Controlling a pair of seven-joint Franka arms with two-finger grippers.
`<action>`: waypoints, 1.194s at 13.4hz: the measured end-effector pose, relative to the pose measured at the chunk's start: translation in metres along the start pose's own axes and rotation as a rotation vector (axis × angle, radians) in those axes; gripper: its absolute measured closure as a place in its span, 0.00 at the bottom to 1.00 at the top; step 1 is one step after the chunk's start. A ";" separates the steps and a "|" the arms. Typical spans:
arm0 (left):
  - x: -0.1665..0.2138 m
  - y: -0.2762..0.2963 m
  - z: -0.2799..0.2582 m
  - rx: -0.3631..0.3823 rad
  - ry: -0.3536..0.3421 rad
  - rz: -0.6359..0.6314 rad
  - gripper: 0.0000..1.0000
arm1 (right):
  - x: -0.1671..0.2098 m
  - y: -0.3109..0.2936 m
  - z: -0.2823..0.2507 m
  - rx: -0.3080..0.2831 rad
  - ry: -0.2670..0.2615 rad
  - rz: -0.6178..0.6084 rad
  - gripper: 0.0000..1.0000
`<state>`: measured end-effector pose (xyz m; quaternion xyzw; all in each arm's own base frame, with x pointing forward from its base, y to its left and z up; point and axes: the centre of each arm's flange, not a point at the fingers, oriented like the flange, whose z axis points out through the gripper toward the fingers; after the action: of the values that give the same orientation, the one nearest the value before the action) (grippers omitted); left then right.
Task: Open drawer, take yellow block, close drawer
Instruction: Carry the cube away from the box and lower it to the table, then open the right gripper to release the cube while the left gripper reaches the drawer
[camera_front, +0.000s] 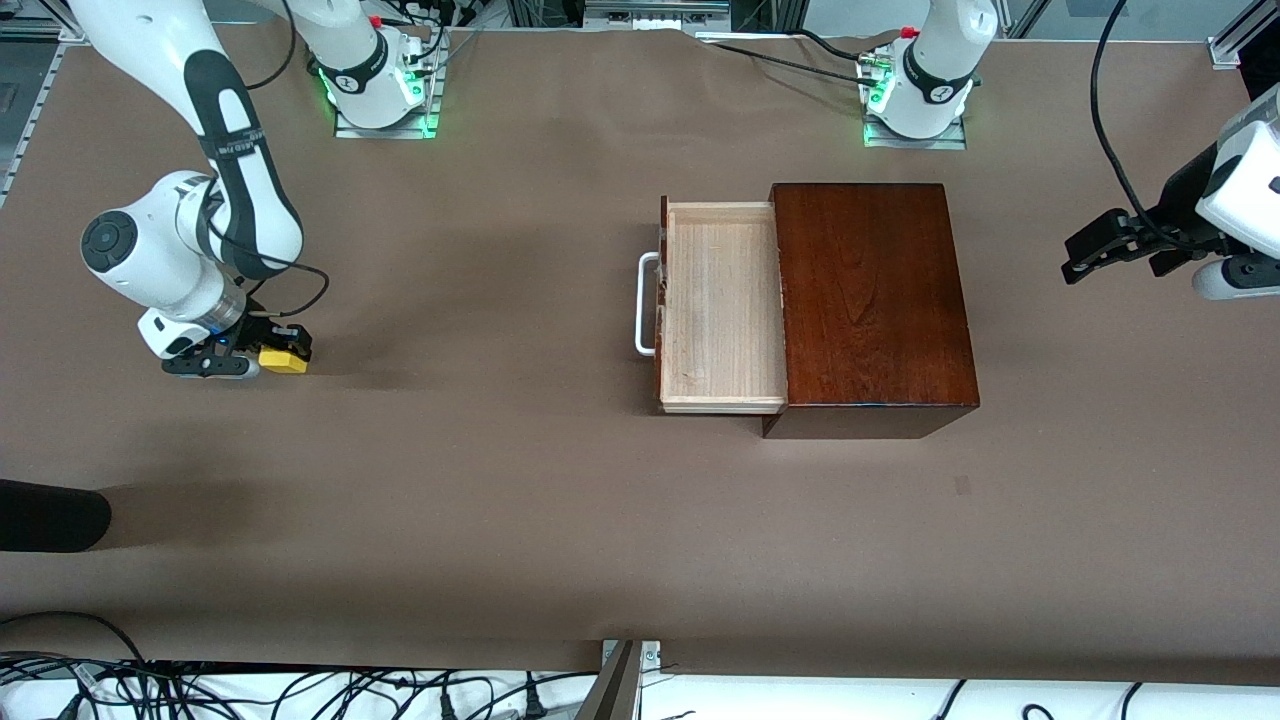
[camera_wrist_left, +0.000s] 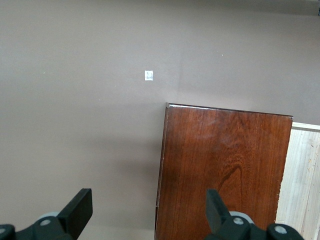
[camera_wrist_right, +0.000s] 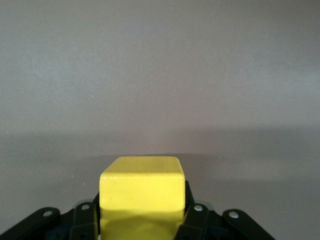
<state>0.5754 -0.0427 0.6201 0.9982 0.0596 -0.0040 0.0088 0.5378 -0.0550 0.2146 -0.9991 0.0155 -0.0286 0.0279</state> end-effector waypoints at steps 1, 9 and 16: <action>0.000 0.007 0.005 0.003 -0.012 0.012 0.00 | -0.001 0.002 0.005 0.002 0.006 -0.003 0.44; -0.017 0.079 0.013 0.066 -0.018 0.129 0.00 | 0.001 0.012 0.033 -0.032 0.011 0.009 0.44; -0.061 0.211 0.045 0.064 -0.051 -0.001 0.00 | 0.003 0.008 0.036 -0.035 0.008 -0.001 0.19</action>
<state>0.5396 -0.2602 0.5794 0.9975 0.0598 -0.0315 -0.0216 0.5431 -0.0615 0.1781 -0.9993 0.0155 -0.0324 0.0105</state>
